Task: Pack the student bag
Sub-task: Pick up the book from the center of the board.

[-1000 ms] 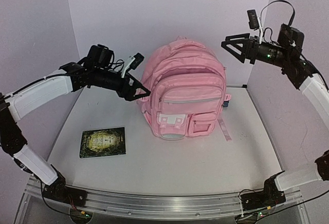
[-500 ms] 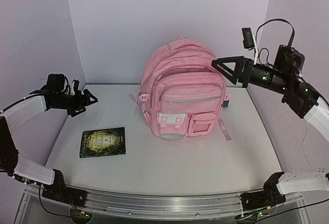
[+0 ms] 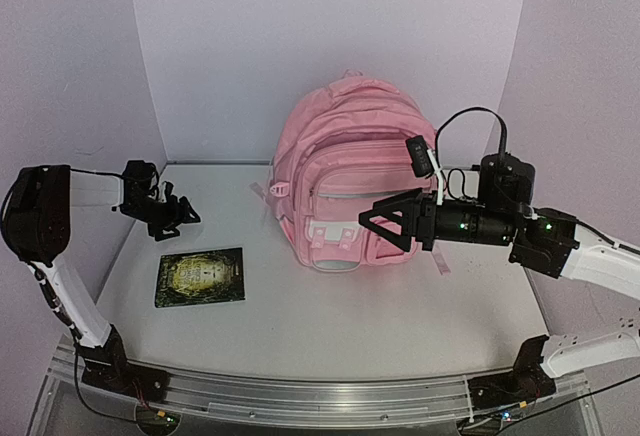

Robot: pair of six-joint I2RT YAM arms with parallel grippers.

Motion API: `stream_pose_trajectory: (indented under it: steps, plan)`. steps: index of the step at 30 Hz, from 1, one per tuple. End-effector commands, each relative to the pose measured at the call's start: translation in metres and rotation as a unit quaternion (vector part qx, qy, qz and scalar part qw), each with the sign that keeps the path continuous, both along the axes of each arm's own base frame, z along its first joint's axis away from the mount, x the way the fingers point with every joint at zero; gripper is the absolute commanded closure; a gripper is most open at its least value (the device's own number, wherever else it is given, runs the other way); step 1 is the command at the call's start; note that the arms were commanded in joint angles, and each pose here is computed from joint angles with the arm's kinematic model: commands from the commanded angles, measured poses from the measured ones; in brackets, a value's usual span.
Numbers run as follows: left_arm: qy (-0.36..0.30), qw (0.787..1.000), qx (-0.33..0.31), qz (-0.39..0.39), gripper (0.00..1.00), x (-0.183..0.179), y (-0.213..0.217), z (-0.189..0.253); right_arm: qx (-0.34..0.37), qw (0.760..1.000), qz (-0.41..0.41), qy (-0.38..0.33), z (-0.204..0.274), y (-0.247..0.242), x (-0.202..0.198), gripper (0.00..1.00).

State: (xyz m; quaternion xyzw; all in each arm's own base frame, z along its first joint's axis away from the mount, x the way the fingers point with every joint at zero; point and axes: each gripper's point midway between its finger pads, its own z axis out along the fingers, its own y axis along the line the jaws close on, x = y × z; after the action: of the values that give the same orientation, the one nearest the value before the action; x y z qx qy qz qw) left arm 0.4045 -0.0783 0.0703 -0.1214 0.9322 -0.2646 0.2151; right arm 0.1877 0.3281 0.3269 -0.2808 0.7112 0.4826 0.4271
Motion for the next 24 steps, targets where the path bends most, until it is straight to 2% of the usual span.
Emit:
stream_pose_trajectory:
  steps: [1, 8, 15, 24]
  plan:
    - [0.005, 1.000, 0.015, -0.020, 0.21, 0.007, -0.006, -0.011, 0.009, 1.000, -0.006, -0.021, 0.003, 0.009, -0.003, 0.24]
    - [0.063, 0.997, 0.043, -0.024, 0.20, -0.024, -0.010, -0.044, 0.001, 1.000, 0.011, 0.012, -0.031, 0.034, -0.017, 0.24]
    - [0.083, 0.994, 0.057, -0.041, 0.20, -0.056, -0.037, -0.041, -0.001, 1.000, -0.021, 0.021, -0.043, 0.040, -0.010, 0.24]
    - [0.103, 0.993, -0.008, -0.060, 0.20, -0.098, -0.088, -0.030, -0.013, 0.997, -0.056, 0.050, -0.070, 0.033, -0.005, 0.25]
